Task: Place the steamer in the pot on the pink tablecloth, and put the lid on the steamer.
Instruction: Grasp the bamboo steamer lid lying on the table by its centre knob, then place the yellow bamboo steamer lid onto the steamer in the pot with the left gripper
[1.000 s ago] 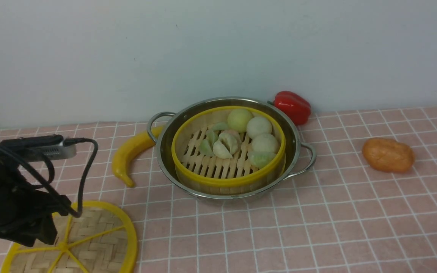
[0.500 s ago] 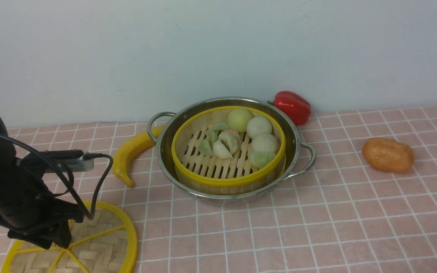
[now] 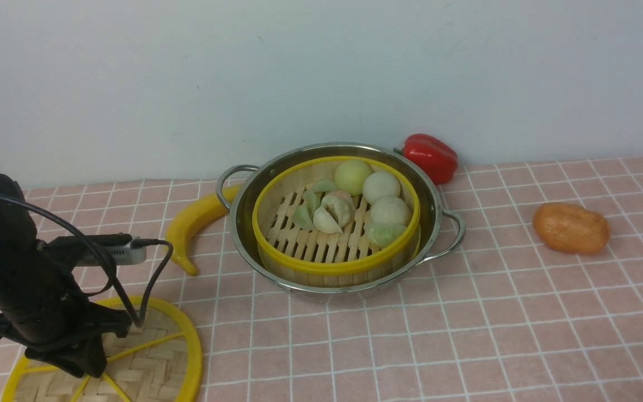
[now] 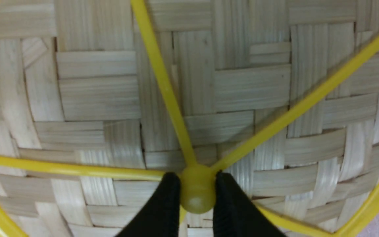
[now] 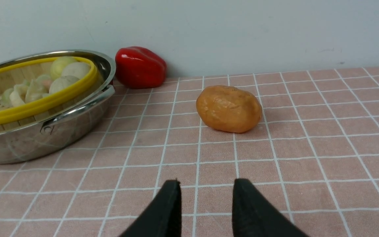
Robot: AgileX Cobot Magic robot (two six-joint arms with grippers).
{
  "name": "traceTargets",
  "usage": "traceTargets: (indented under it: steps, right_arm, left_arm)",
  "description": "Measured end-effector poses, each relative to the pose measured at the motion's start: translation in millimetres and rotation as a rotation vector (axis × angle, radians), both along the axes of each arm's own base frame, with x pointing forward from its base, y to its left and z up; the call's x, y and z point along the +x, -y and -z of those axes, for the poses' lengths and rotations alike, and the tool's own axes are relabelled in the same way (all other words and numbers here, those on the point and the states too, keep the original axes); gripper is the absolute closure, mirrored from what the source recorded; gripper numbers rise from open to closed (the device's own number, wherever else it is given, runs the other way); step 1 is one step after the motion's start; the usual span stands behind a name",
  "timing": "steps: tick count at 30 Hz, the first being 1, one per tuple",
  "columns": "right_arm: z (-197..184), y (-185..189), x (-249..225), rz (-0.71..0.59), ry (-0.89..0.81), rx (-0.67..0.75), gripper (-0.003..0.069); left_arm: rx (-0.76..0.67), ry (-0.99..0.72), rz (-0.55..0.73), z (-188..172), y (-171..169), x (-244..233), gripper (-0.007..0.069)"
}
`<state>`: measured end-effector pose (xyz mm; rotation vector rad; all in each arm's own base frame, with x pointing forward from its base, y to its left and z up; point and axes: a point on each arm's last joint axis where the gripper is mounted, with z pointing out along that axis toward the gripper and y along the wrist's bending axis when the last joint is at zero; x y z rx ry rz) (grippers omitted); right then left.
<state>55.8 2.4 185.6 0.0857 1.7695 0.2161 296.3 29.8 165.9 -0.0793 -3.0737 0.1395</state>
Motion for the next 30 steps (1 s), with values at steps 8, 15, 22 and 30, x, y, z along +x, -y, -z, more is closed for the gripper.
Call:
traceTargets:
  steps: [8, 15, 22, 30]
  right_arm:
    - [0.0, 0.0, 0.0, 0.0, 0.0, 0.0, 0.0419]
    - [0.0, 0.0, 0.0, 0.0, 0.0, 0.0, 0.0419]
    - [0.0, 0.0, 0.0, 0.0, 0.0, 0.0, 0.0419]
    - [0.0, 0.0, 0.0, 0.0, 0.0, 0.0, 0.0419]
  left_arm:
    - [0.002, 0.063, 0.061, -52.0, -2.6, 22.4, 0.0509]
    - [0.042, 0.487, 0.255, -177.6, 29.8, 66.6, 0.0509]
    - [0.068, 0.678, 0.698, -214.0, 127.6, 94.5, 0.0509]
    - [0.106, 0.584, 1.056, -160.1, 218.3, 107.6, 0.0509]
